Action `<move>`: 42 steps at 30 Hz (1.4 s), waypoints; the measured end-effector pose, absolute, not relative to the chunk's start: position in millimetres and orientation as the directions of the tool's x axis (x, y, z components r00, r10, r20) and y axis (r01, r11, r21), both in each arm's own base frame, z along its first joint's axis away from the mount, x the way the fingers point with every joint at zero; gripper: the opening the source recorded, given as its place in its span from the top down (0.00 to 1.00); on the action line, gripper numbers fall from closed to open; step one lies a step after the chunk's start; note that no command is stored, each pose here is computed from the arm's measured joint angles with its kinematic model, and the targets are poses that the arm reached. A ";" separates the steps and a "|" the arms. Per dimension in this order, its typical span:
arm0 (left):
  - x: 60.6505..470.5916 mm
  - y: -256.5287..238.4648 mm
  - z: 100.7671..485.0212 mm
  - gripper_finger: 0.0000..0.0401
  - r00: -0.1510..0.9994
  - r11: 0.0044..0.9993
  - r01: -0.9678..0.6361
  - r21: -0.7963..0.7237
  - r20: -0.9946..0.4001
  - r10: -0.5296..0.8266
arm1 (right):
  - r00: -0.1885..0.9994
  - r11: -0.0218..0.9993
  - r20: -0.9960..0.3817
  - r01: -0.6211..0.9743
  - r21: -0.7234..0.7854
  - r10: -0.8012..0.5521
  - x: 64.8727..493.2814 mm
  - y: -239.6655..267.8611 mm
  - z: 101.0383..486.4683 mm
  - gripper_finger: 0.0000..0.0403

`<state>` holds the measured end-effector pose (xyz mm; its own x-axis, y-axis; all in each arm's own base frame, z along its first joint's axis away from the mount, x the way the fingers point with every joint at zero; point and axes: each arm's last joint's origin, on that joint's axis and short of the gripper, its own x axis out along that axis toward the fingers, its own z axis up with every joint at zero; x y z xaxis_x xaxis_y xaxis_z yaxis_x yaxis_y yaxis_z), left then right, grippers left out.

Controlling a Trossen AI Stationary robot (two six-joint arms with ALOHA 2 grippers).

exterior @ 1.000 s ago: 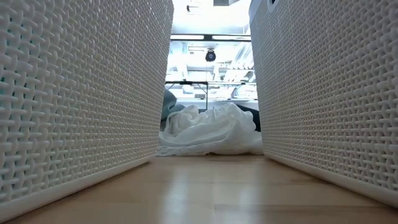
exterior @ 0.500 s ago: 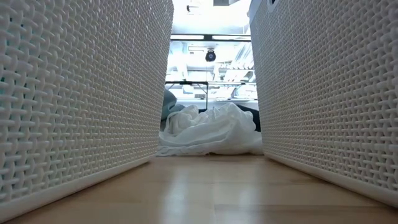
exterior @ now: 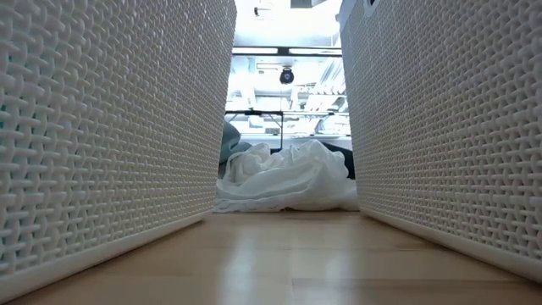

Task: Sort clothes
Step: Put the light blue shorts into the left white laundry bin, then put the black shorts into the right white laundry bin

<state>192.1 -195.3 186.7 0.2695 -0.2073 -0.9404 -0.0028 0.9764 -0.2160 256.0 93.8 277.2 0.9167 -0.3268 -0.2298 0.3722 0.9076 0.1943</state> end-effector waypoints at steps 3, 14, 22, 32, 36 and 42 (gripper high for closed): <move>198.6 -197.8 177.2 0.99 0.233 0.973 0.013 -0.232 -0.945 -0.228 | 0.917 0.908 -0.230 0.372 0.194 -0.327 256.0 93.8 277.2 0.51; 199.6 -185.4 200.9 0.99 0.337 0.963 0.016 -0.270 -0.905 -0.259 | 0.915 0.920 -0.235 0.366 0.141 -0.328 255.8 93.7 276.5 0.51; 181.5 -162.9 262.0 0.94 0.561 0.879 -0.064 -0.472 -0.745 -0.359 | 0.915 0.921 -0.235 0.365 0.138 -0.328 255.8 93.7 276.5 0.51; 154.6 -120.2 318.5 0.69 0.773 0.847 0.065 -0.528 -0.511 -0.378 | 0.915 0.921 -0.235 0.365 0.139 -0.328 255.9 93.7 276.6 0.51; 155.0 -106.2 325.3 0.62 0.857 0.917 0.038 -0.397 -0.460 -0.234 | 0.915 0.920 -0.234 0.365 0.140 -0.328 255.9 93.7 276.6 0.51; 166.1 -91.8 329.8 0.60 0.927 0.974 -0.203 -0.097 -0.341 0.159 | 0.915 0.920 -0.235 0.366 0.142 -0.328 255.9 93.8 276.5 0.51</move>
